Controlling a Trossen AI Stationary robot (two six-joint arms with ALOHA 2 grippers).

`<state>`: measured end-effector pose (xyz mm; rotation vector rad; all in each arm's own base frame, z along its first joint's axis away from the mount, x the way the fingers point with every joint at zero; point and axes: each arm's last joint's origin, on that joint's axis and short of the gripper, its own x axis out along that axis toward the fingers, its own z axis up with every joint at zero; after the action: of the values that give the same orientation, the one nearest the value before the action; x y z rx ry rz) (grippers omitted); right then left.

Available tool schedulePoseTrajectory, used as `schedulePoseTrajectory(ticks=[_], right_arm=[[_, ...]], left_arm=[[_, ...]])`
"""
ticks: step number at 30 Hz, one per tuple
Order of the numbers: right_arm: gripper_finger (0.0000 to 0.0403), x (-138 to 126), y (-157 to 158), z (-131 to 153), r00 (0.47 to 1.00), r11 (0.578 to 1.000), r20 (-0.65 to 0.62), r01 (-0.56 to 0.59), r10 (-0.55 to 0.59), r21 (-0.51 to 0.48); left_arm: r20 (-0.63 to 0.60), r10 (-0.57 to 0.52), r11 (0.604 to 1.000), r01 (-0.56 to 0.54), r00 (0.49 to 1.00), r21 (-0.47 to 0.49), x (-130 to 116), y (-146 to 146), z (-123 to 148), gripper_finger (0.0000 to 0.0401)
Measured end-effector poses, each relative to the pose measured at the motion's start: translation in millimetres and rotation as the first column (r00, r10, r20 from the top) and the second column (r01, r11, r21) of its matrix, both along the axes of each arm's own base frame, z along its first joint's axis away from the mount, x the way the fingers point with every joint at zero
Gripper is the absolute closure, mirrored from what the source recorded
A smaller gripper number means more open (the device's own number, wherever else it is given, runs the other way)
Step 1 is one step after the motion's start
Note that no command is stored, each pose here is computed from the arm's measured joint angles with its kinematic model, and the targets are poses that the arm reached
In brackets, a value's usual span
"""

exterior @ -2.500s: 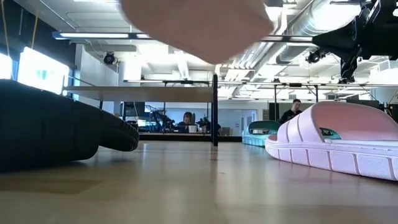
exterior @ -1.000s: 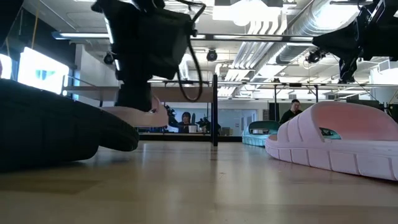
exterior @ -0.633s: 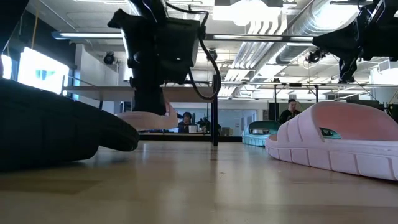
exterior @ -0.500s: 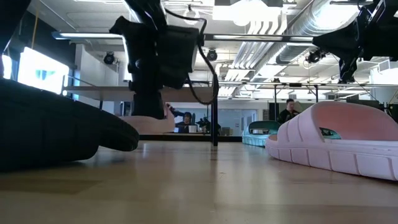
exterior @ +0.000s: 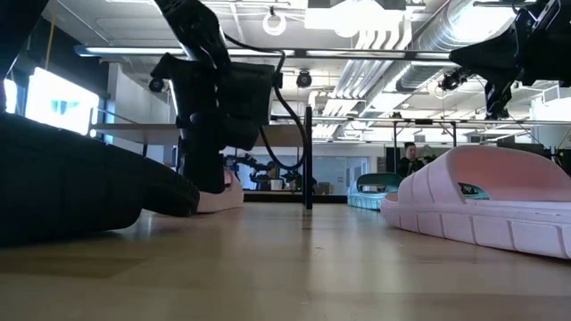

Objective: Pick and place slides into the shelf
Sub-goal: Put the left pink slipper under the shelf, then put the right pink slipper under the shelf

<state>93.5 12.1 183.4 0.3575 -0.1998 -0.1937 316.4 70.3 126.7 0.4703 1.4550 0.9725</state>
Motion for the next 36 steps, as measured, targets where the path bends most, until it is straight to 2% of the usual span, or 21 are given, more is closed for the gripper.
schedulePoseTrajectory(ticks=[9,17,26,36], right_arm=[[0.0402,0.1,0.2,-0.2,1.0,1.0,-0.002,-0.007,0.007,-0.002],[0.0402,0.4,0.4,-2.4,1.0,1.0,-0.025,-0.009,0.008,-0.009],[0.0402,0.5,0.4,-2.8,1.0,1.0,-0.029,-0.009,0.008,-0.011],[0.0402,0.5,0.4,-2.8,1.0,1.0,-0.029,-0.009,0.008,-0.01]], left_arm=[[0.004,0.029,1.0,-0.029,1.0,-0.006,-2.3,12.2,-1.0,0.0389],[0.001,0.029,1.0,-0.029,1.0,-0.009,-2.7,13.1,-1.1,0.0332],[-0.015,0.014,1.0,-0.014,1.0,-0.016,-1.7,7.9,-0.1,0.0248],[-0.052,-0.032,0.999,0.031,0.998,-0.029,10.8,-14.6,23.2,0.0188]])
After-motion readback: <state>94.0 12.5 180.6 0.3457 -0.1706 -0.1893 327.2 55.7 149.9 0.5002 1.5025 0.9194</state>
